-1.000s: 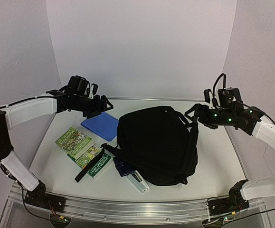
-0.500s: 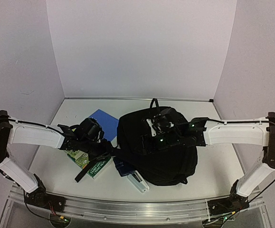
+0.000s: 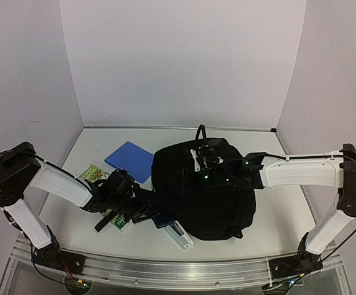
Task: Pack the student bag
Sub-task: Pick up the personal item from the center of the board.
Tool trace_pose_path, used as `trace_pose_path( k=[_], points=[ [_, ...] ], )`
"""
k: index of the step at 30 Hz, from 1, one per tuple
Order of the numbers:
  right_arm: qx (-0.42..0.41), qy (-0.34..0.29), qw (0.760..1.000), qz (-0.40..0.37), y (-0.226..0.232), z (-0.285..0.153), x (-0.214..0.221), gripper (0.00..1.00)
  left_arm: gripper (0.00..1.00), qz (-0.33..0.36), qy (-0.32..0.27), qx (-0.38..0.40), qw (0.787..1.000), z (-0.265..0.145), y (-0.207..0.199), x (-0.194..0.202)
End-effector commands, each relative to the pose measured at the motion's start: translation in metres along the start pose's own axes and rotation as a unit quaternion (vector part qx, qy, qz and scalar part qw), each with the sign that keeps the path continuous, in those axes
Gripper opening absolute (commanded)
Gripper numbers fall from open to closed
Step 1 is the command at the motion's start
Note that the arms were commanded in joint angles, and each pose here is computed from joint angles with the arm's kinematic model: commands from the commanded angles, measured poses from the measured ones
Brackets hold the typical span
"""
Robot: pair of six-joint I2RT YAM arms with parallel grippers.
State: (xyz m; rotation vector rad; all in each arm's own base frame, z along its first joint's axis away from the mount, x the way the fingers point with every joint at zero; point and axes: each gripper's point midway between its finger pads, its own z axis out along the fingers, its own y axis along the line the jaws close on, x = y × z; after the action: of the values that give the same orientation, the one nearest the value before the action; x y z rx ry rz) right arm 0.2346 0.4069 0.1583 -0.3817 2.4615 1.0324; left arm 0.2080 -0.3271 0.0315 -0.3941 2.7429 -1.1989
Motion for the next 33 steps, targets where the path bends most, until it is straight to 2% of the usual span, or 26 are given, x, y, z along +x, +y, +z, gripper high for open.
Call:
trace_pose_path(
  k=[1,8,14,16,18,19,20,22,24,28,33],
  points=[
    [-0.013,-0.032,0.999,0.004,0.010,-0.011,-0.014,0.61,0.45,-0.016,0.006,0.036,0.999,0.008,-0.009,0.000],
    [-0.015,-0.036,0.999,0.006,0.011,-0.014,-0.016,0.60,0.39,-0.047,0.002,-0.002,0.999,0.014,0.015,0.001],
    [-0.016,-0.043,0.999,0.006,0.013,-0.019,-0.019,0.60,0.32,-0.045,-0.005,-0.014,0.999,0.019,0.022,-0.002],
    [-0.015,-0.044,0.999,0.006,0.012,-0.020,-0.018,0.60,0.25,-0.043,-0.004,-0.016,0.999,0.021,0.022,-0.002],
    [-0.012,-0.045,0.999,0.009,0.010,-0.021,-0.018,0.59,0.13,-0.037,-0.005,-0.010,0.999,0.020,0.019,-0.002],
    [-0.012,-0.046,0.999,0.009,0.010,-0.021,-0.018,0.59,0.11,-0.036,-0.005,-0.010,0.999,0.019,0.020,-0.003],
    [-0.011,-0.047,0.999,0.010,0.009,-0.022,-0.018,0.59,0.04,-0.032,-0.007,-0.004,0.999,0.017,0.018,-0.003],
    [-0.010,-0.050,0.999,0.010,0.009,-0.024,-0.018,0.59,0.00,-0.027,-0.006,0.003,1.000,0.012,0.015,-0.001],
    [-0.012,-0.056,0.998,0.010,0.011,-0.028,-0.021,0.59,0.00,-0.016,-0.002,0.009,1.000,-0.002,0.009,0.003],
    [-0.015,-0.066,0.998,0.010,0.016,-0.033,-0.027,0.59,0.00,0.019,0.029,-0.031,0.999,-0.029,0.009,0.018],
    [-0.032,-0.069,0.997,0.008,0.024,-0.038,-0.034,0.60,0.00,0.069,0.041,-0.029,0.996,-0.096,-0.015,0.033]
  ],
)
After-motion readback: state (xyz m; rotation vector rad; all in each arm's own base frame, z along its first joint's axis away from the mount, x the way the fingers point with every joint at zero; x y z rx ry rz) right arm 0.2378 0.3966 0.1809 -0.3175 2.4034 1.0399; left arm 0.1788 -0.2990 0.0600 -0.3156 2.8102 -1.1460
